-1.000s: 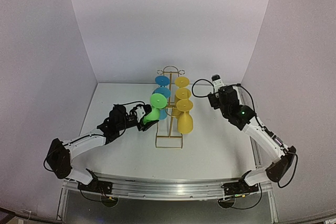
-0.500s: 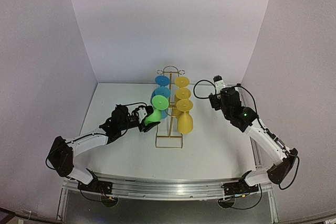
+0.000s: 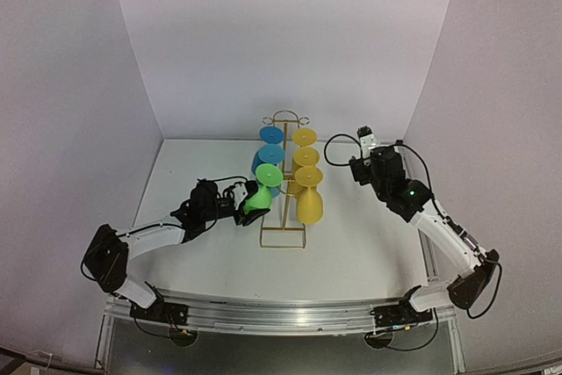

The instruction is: Place the wine glass upside down on the wine glass rack

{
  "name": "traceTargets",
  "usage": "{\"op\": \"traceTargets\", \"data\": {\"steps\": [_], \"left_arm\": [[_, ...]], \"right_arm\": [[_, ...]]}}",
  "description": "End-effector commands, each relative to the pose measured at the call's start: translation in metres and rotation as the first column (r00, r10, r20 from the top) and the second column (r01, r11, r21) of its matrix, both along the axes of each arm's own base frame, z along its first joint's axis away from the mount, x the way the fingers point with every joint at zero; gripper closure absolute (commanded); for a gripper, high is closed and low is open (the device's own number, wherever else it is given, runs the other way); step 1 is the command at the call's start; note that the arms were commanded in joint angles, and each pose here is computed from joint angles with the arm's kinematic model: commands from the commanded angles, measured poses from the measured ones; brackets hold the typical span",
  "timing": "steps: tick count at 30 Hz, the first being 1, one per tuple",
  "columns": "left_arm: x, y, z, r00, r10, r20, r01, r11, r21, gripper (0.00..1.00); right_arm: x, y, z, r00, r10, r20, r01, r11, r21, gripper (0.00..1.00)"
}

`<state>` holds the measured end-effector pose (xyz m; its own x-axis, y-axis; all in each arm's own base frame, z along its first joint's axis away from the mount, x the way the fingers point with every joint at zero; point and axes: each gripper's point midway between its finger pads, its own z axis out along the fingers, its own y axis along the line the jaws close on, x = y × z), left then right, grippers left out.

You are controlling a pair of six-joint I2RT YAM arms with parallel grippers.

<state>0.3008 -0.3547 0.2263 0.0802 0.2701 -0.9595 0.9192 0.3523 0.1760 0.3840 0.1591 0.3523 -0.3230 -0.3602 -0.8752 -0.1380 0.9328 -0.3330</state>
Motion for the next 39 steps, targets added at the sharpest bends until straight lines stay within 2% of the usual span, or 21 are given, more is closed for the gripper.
{"op": "traceTargets", "data": {"steps": [1, 5, 9, 13, 24, 28, 31, 35, 37, 39], "left_arm": [[-0.002, -0.004, 0.008, 1.000, -0.019, 0.007, 0.019, 0.999, -0.046, 0.49], [-0.005, -0.005, -0.001, 0.999, -0.036, -0.008, 0.035, 0.999, -0.037, 0.37], [-0.011, -0.005, -0.005, 0.998, -0.060, -0.023, 0.060, 0.998, -0.032, 0.16], [-0.010, -0.002, -0.004, 0.999, -0.041, -0.022, 0.041, 0.999, -0.023, 0.01], [-0.024, 0.030, -0.001, 0.997, 0.055, -0.046, -0.054, 0.998, 0.020, 0.00], [-0.044, 0.050, -0.002, 0.997, 0.064, -0.045, -0.062, 0.997, 0.043, 0.00], [-0.050, 0.071, -0.005, 0.989, 0.136, -0.052, -0.132, 0.988, 0.076, 0.01], [-0.044, 0.104, -0.004, 0.952, 0.299, -0.064, -0.293, 0.952, 0.091, 0.00], [-0.031, 0.129, 0.001, 0.909, 0.398, -0.122, -0.393, 0.918, 0.058, 0.00], [-0.014, 0.160, 0.000, 0.839, 0.506, -0.202, -0.509, 0.860, 0.041, 0.00]], "right_arm": [[-0.006, -0.004, 0.012, 1.000, 0.004, 0.030, -0.005, 1.000, 0.028, 0.22], [-0.006, -0.003, 0.013, 0.999, 0.009, 0.031, -0.010, 0.999, 0.030, 0.22], [-0.006, -0.003, 0.015, 0.999, 0.011, 0.036, -0.012, 0.999, 0.035, 0.21], [-0.007, -0.003, 0.017, 0.999, 0.014, 0.038, -0.016, 0.999, 0.037, 0.21], [-0.006, -0.009, 0.003, 1.000, -0.018, 0.011, 0.018, 0.999, 0.030, 0.17], [-0.002, -0.031, -0.025, 0.993, -0.101, -0.066, 0.106, 0.992, 0.068, 0.16], [0.000, -0.052, -0.055, 0.975, -0.158, -0.154, 0.178, 0.976, 0.126, 0.16], [-0.003, -0.077, -0.092, 0.941, -0.213, -0.262, 0.269, 0.941, 0.203, 0.15], [-0.009, -0.090, -0.114, 0.919, -0.232, -0.320, 0.318, 0.915, 0.248, 0.15], [-0.016, -0.103, -0.127, 0.902, -0.257, -0.348, 0.361, 0.889, 0.280, 0.14]]}}
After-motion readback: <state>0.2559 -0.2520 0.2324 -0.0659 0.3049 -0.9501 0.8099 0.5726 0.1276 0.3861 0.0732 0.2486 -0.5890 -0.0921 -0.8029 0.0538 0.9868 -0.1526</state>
